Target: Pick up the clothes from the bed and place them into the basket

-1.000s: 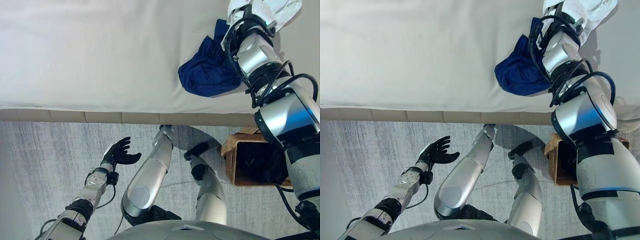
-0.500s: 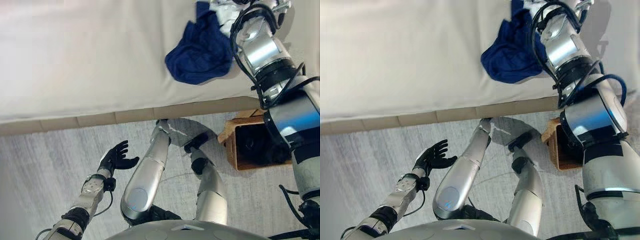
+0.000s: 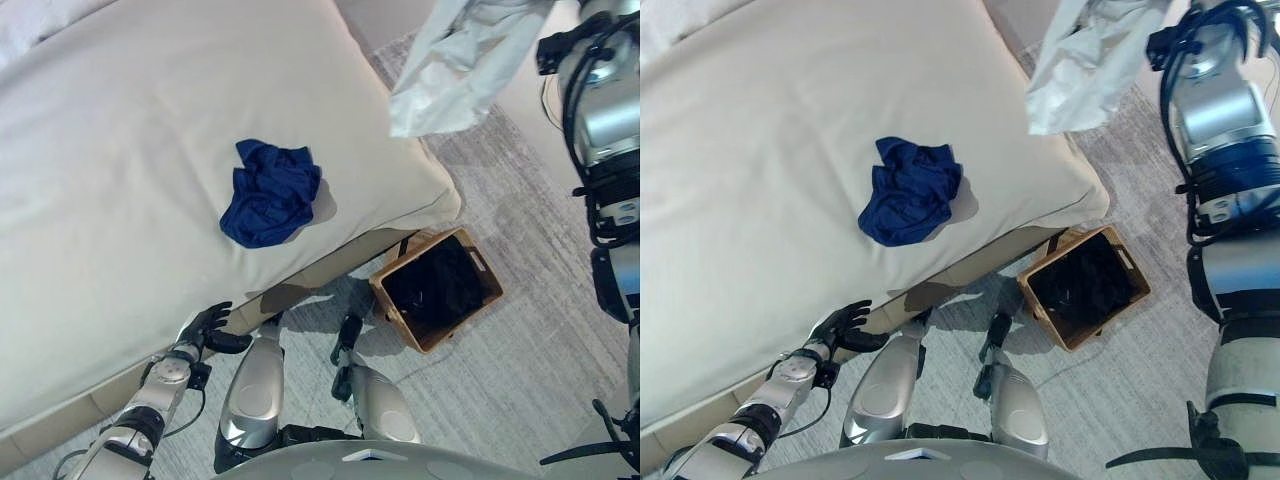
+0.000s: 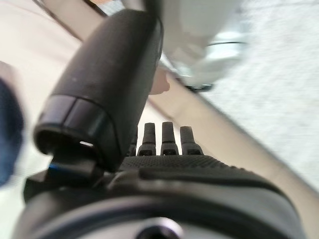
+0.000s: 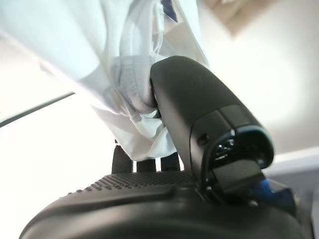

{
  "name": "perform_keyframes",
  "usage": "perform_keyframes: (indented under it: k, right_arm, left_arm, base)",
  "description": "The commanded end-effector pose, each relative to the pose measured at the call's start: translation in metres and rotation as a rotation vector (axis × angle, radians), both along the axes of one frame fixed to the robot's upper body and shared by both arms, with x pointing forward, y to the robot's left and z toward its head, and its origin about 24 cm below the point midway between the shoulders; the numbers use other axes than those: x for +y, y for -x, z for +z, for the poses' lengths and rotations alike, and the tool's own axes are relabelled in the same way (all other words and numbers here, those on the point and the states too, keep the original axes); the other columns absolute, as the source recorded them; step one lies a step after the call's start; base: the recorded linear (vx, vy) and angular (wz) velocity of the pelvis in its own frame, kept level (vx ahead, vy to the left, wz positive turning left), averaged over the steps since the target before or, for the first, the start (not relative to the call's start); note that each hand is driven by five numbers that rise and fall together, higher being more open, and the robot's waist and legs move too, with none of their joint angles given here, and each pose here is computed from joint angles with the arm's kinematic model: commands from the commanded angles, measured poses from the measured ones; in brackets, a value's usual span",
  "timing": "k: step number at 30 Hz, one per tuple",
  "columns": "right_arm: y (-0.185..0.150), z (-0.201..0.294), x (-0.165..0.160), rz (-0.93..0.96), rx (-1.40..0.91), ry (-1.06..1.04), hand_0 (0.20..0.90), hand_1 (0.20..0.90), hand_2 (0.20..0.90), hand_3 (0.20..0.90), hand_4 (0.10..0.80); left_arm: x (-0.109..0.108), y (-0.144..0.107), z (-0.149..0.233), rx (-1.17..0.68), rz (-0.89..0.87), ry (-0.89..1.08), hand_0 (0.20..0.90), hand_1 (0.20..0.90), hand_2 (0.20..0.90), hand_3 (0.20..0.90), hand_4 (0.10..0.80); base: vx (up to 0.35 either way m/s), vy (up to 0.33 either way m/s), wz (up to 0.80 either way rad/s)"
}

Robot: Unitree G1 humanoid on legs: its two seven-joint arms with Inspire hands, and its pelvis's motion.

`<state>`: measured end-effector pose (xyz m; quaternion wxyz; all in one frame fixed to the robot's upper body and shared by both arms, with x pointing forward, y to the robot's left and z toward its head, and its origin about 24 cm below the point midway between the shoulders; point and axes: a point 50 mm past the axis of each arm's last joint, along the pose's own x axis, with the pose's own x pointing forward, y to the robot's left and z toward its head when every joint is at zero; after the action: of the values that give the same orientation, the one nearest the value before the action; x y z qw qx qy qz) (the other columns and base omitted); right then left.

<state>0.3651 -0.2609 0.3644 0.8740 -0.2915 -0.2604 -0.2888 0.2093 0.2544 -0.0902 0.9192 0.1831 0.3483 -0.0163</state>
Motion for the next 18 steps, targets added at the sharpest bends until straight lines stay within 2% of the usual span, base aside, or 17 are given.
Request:
perform_keyframes:
  k: [1, 7, 14, 18]
  right_arm:
    - [0.028, 0.031, -0.003, 0.011, -0.178, 0.127, 0.3, 0.3, 0.3, 0.2, 0.1]
    - [0.032, 0.009, -0.019, 0.028, -0.088, 0.125, 0.3, 0.3, 0.3, 0.2, 0.1]
    - [0.025, -0.036, -0.036, 0.042, 0.101, 0.121, 0.3, 0.3, 0.3, 0.2, 0.1]
    - [0.017, -0.079, -0.044, 0.05, 0.266, 0.121, 0.3, 0.3, 0.3, 0.2, 0.1]
  left_arm:
    - [-0.015, 0.037, -0.031, 0.176, -0.076, -0.027, 0.9, 0.9, 0.9, 0.9, 0.8]
    - [-0.018, 0.059, -0.048, 0.335, -0.118, -0.069, 0.9, 0.9, 0.9, 0.9, 0.8]
    - [-0.019, 0.06, -0.05, 0.356, -0.103, -0.069, 0.9, 0.9, 0.9, 0.9, 0.8]
    - [-0.019, 0.059, -0.049, 0.358, -0.117, -0.074, 0.9, 0.9, 0.9, 0.9, 0.8]
  base:
    - [0.024, -0.009, -0.19]
    - [0.057, -0.025, -0.33]
    - [0.045, -0.071, -0.31]
    - [0.053, -0.115, -0.29]
